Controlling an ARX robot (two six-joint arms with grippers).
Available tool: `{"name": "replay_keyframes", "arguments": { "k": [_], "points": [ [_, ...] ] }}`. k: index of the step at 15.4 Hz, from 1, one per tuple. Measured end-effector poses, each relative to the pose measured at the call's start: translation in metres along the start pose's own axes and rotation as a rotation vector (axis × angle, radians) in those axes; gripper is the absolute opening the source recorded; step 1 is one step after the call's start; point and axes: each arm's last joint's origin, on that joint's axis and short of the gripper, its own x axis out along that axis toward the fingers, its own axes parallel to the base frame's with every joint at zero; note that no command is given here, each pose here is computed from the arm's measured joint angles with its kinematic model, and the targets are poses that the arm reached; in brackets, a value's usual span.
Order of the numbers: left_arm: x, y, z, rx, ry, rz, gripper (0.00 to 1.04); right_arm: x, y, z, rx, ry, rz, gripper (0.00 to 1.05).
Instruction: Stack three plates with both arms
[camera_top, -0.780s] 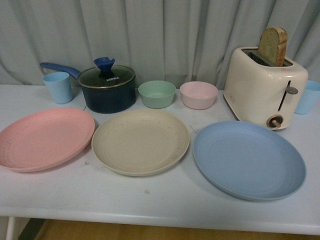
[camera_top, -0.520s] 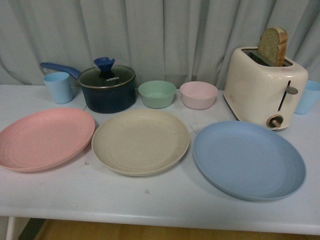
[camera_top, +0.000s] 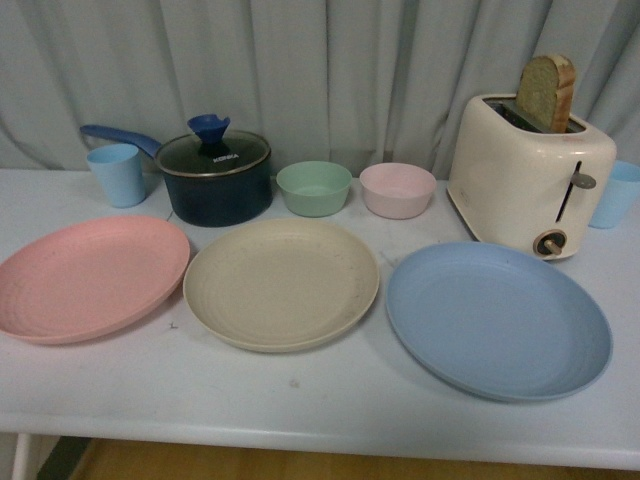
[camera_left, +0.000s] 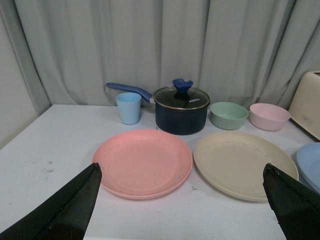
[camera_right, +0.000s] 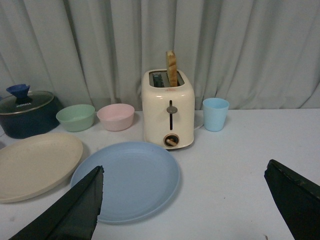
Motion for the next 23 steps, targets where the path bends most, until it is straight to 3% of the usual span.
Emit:
{"name": "replay_keyframes", "arguments": {
  "k": [23],
  "points": [
    [0.0, 0.0, 0.0, 0.0, 0.0, 0.0, 0.98, 0.0, 0.0, 0.0, 0.0, 0.0, 0.0, 0.98]
  ]
}}
